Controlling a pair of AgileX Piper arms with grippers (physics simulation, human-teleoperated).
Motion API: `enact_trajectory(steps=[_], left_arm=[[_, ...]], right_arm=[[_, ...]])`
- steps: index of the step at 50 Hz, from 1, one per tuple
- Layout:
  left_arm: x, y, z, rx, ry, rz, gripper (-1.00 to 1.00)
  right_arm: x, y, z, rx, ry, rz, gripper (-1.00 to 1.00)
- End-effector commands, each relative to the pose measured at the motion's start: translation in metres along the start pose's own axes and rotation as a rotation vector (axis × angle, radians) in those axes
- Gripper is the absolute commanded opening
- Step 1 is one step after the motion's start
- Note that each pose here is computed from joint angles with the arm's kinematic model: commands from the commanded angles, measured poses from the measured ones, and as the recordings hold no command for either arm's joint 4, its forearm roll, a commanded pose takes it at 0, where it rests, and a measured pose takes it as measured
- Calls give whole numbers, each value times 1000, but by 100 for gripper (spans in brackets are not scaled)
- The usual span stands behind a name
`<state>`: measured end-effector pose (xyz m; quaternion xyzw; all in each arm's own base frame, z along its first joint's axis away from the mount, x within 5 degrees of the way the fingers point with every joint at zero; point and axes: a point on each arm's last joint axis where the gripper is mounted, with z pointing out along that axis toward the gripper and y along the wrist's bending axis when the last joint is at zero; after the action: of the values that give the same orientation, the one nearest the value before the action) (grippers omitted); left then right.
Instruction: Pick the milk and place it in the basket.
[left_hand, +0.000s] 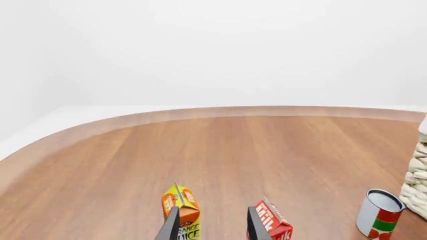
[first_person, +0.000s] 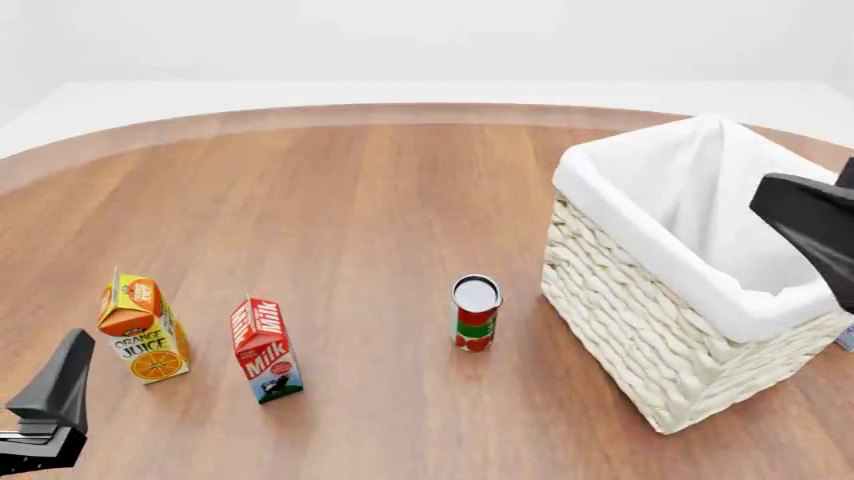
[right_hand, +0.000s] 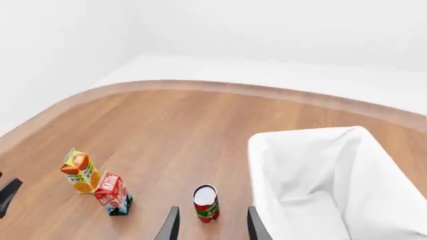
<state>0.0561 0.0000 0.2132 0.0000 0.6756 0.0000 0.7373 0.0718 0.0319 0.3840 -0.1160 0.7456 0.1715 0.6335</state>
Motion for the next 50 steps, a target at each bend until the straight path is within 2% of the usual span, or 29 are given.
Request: enact_trajectory(steps=[1,12,13,17,24,32,40,47,49,50], left_arm=[[0,0,0,0,0,0,100],[0,0,0,0,0,0,100],[0,0,0,0,0,0,100],[0,0,0,0,0,0,100],[0,0,0,0,0,0,100],[0,0,0,0,0,0,100],[0,0,0,0,0,0,100],[0,0,0,0,0,0,100],[0,0,0,0,0,0,100],[0,0,0,0,0,0,100]], right_arm=[[-14,13,32,-85,101,83,100],[-27,34,64,-163,193,158,100],[-26,42,72,-190,225,220,100],[-24,46,84,-178,282,264,100],[-38,54,99,-160,342,342,100],[-55,66,115,-163,377,374,100],[-51,84,142,-150,473,423,100],[-68,99,163,-142,519,445,100],[-69,99,166,-134,527,445,100],[-66,106,169,-137,550,464,100]])
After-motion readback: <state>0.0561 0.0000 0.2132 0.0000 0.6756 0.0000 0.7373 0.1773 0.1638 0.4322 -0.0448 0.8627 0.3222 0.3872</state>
